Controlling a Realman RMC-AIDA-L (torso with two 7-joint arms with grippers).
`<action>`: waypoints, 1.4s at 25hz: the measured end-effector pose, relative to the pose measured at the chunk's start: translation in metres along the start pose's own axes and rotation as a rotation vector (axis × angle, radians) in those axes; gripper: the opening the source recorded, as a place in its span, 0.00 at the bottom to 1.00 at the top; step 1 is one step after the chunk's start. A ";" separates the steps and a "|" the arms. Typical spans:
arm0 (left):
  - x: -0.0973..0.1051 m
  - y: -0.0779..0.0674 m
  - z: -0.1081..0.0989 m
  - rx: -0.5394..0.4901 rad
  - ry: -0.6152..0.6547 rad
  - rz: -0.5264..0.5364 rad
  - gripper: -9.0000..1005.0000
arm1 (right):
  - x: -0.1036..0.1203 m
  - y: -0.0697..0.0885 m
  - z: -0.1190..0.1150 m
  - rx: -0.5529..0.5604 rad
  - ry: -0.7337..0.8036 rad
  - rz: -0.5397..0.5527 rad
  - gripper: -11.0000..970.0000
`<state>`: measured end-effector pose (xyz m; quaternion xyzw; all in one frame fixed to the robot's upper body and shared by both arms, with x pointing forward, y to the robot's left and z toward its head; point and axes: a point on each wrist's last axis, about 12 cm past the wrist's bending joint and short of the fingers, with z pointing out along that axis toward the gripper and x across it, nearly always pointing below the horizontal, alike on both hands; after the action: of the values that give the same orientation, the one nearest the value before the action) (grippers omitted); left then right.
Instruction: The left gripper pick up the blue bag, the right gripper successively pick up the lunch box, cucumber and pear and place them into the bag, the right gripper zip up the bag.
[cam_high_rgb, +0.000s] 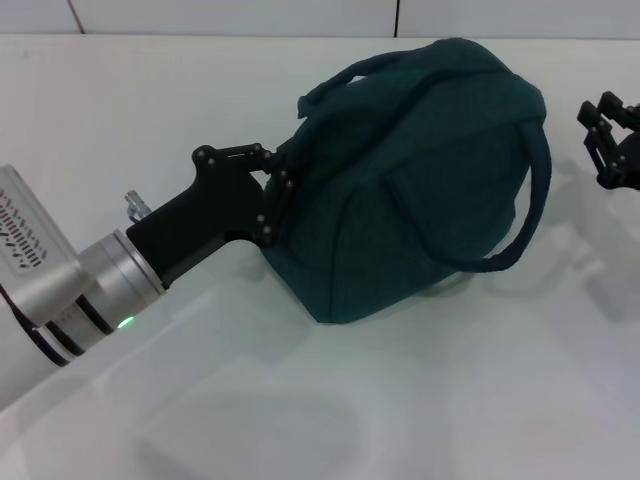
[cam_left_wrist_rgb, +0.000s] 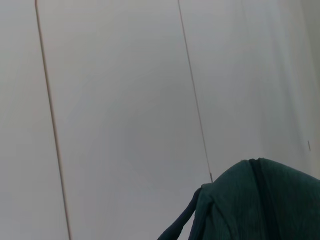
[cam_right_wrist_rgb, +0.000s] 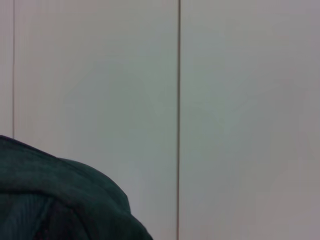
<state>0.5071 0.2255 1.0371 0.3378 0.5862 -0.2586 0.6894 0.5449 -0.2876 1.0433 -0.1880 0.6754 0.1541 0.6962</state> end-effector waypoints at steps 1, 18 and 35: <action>0.000 0.000 0.000 0.001 -0.001 0.000 0.06 | -0.001 0.001 0.003 -0.006 -0.004 -0.001 0.13; -0.002 -0.013 -0.001 0.063 -0.035 0.042 0.07 | -0.017 0.018 0.007 -0.122 -0.124 0.017 0.22; -0.030 -0.006 -0.014 0.079 -0.251 -0.096 0.27 | -0.057 -0.014 -0.030 -0.440 -0.184 0.201 0.45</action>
<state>0.4888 0.2314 1.0642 0.3011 0.5003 -0.3546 0.7303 0.5232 -0.3118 1.1006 -0.2521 0.5749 0.3823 0.6781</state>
